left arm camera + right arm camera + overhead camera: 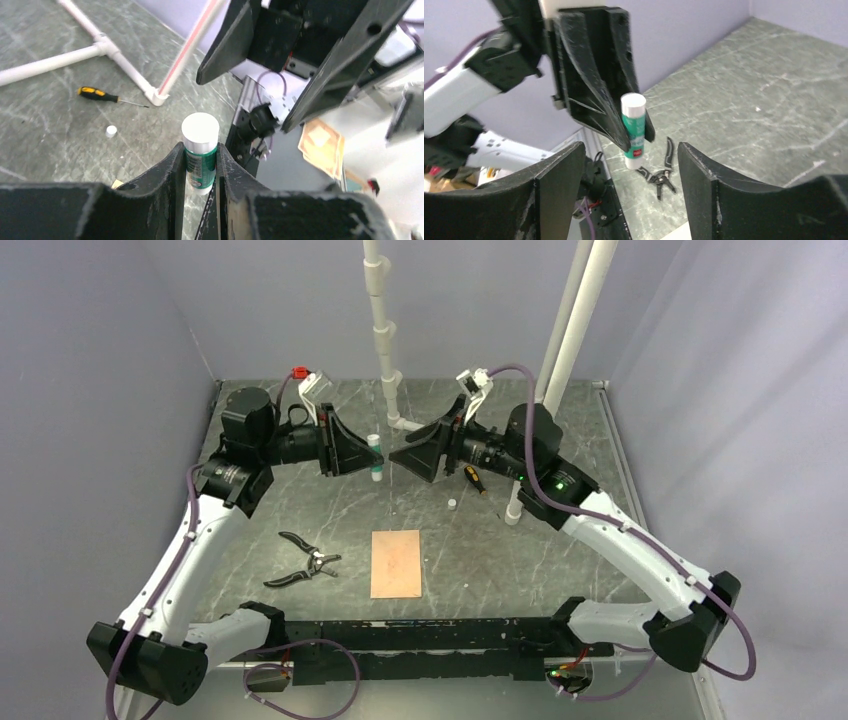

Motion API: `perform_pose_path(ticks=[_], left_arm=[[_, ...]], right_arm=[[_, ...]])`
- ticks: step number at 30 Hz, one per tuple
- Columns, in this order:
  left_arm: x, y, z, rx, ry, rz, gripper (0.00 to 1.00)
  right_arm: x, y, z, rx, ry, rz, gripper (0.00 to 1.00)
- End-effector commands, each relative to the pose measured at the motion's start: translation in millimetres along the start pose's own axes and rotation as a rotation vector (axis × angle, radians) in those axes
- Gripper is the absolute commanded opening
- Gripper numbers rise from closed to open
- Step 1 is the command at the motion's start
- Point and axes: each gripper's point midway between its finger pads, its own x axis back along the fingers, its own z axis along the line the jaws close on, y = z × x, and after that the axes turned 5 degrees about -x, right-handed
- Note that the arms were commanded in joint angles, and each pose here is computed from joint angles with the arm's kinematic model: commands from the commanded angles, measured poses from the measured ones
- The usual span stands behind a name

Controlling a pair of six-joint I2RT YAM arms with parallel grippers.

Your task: Place the letter into the envelope and seal it

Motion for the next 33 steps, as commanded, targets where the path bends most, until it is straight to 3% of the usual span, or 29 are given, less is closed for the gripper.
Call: perform_pose_path(ticks=[1,4,6,15,18,26,30,33], left_arm=[[14.2,3.9,-57.2,-0.211,-0.318,0.047,0.02],[20.3,4.2,-70.7,-0.232,-0.391,0.07,0.02],[21.7,3.2,-73.3,-0.224,-0.41,0.08,0.02],[23.3,4.0,-77.6,-0.23,-0.452,0.093,0.02],[22.6,4.1,-76.4,-0.229,-0.449,0.097,0.02],[9.6,10.3,-38.4,-0.225,-0.2,0.076,0.02],[7.2,12.3,-34.5,-0.218,-0.184,0.057,0.02],[7.0,13.3,-35.2,-0.219,-0.188,0.057,0.02]], right_arm=[[12.3,15.3,44.3,0.032,0.151,0.043,0.67],[0.6,14.4,55.0,-0.034,0.201,0.128,0.51],[-2.5,13.3,61.9,-0.053,0.244,0.148,0.47],[-7.9,12.8,70.0,-0.042,0.314,0.166,0.49],[-11.2,14.4,67.9,-0.047,0.3,0.163,0.44],[-30.8,21.5,26.9,-0.125,0.063,0.093,0.24],[-38.2,12.9,20.2,-0.164,0.034,0.102,0.23],[-41.4,12.9,20.6,-0.179,0.025,0.087,0.35]])
